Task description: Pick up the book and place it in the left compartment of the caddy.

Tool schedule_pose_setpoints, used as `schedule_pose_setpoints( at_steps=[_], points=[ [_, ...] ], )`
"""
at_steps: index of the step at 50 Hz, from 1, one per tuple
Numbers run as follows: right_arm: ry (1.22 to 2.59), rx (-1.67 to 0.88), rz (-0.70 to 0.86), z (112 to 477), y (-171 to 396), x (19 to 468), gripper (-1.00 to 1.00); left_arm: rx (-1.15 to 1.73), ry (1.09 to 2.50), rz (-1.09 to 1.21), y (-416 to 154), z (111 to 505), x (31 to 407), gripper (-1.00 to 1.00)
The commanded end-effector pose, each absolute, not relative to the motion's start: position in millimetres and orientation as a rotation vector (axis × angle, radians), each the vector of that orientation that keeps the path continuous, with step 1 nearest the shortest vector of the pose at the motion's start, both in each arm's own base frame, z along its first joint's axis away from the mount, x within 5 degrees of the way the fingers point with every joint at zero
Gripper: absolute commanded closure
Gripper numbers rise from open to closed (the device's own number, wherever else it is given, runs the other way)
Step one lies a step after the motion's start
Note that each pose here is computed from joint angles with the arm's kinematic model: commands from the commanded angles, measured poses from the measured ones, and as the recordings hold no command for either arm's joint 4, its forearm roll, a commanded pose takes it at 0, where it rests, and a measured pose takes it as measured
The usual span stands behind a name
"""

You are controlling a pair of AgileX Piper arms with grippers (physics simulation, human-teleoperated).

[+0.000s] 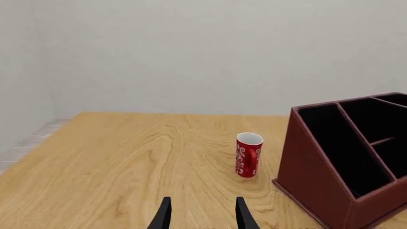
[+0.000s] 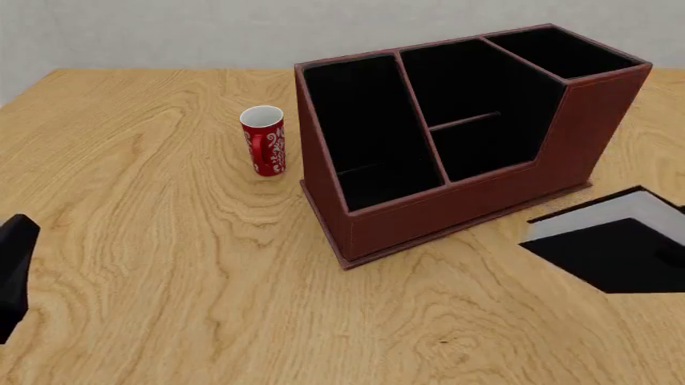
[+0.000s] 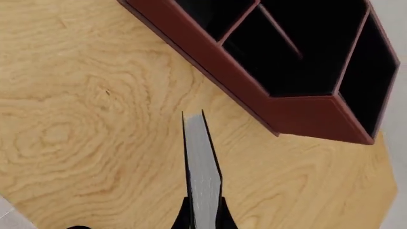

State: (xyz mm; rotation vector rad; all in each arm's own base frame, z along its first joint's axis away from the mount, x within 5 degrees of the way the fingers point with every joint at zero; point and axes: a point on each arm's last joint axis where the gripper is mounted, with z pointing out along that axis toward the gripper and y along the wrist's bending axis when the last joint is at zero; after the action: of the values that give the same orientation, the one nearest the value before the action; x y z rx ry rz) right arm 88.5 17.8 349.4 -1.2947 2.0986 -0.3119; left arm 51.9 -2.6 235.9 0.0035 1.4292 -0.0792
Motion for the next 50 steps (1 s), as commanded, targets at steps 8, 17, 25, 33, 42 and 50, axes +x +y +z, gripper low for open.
schedule_pose_setpoints(
  at_steps=[8,17,25,33,42,50],
  points=[
    [2.034,-1.176,-0.146,380.2,26.4,66.8,1.00,0.014,1.424,-0.096,-3.5,237.4,51.4,-1.00],
    [2.065,-1.075,-0.040,403.7,38.2,81.1,1.00,0.017,1.418,-0.107,-3.8,242.7,50.0,-1.00],
    [2.052,-1.031,0.038,422.6,47.6,86.7,1.00,0.011,1.415,-0.120,-4.0,245.3,49.3,-1.00],
    [2.040,-1.016,0.115,438.1,60.0,93.3,1.00,-0.003,1.408,-0.122,-3.5,248.9,48.3,-1.00],
    [2.020,-1.003,0.188,457.6,75.1,101.7,1.00,-0.013,1.390,-0.114,-2.8,253.3,47.2,-1.00],
    [2.030,-0.977,0.209,470.6,88.2,117.9,1.00,-0.022,1.392,-0.121,-2.7,250.5,48.1,-1.00]
  ],
)
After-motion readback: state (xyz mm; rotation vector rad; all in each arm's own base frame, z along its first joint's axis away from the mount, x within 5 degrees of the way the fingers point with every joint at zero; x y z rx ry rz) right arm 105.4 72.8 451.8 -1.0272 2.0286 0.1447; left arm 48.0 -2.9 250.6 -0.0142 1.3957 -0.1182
